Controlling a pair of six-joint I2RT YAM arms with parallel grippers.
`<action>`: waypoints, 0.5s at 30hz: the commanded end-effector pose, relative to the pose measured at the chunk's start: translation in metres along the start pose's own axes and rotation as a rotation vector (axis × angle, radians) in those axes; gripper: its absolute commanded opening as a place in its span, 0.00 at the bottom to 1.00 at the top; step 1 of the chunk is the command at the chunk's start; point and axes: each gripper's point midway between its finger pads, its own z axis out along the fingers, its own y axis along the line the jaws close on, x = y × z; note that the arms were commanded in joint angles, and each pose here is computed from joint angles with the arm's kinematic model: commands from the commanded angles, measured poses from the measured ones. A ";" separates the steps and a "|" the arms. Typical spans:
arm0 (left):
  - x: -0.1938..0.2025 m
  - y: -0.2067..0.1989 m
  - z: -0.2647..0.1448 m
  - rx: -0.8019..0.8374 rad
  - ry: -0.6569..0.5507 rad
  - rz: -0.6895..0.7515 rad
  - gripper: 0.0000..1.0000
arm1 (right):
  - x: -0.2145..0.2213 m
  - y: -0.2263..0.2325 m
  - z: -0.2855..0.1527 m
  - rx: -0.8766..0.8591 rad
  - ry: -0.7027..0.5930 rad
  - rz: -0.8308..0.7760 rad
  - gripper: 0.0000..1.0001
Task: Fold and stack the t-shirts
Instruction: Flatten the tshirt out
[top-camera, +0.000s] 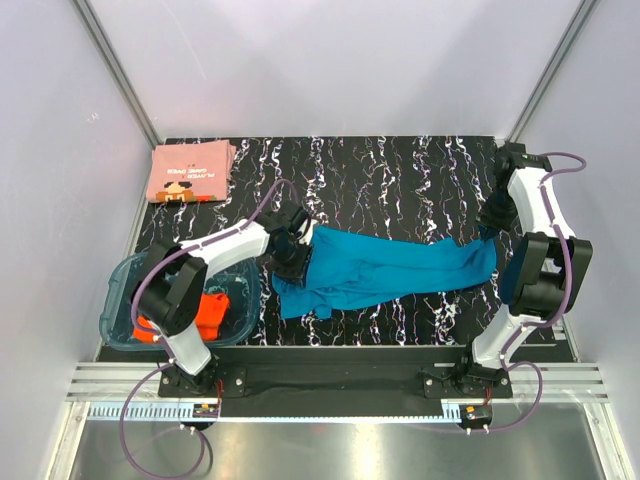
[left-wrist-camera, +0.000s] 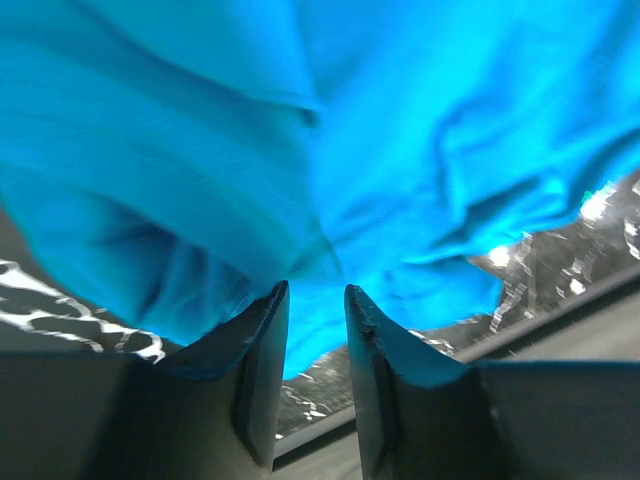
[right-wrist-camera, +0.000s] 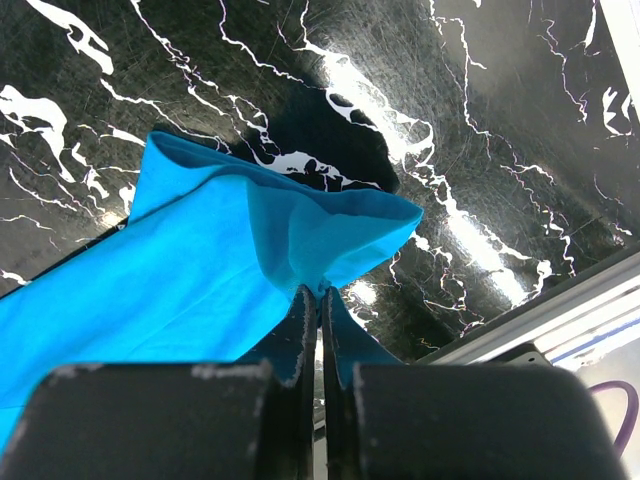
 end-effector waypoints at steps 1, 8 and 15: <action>-0.006 0.015 0.006 -0.079 -0.031 -0.021 0.36 | -0.004 0.001 -0.015 -0.040 -0.048 -0.007 0.00; -0.006 0.020 0.013 -0.105 -0.025 -0.043 0.41 | -0.001 0.001 -0.014 -0.041 -0.040 -0.013 0.00; 0.000 0.018 0.020 -0.084 0.005 -0.053 0.44 | -0.002 0.002 -0.012 -0.044 -0.039 -0.016 0.00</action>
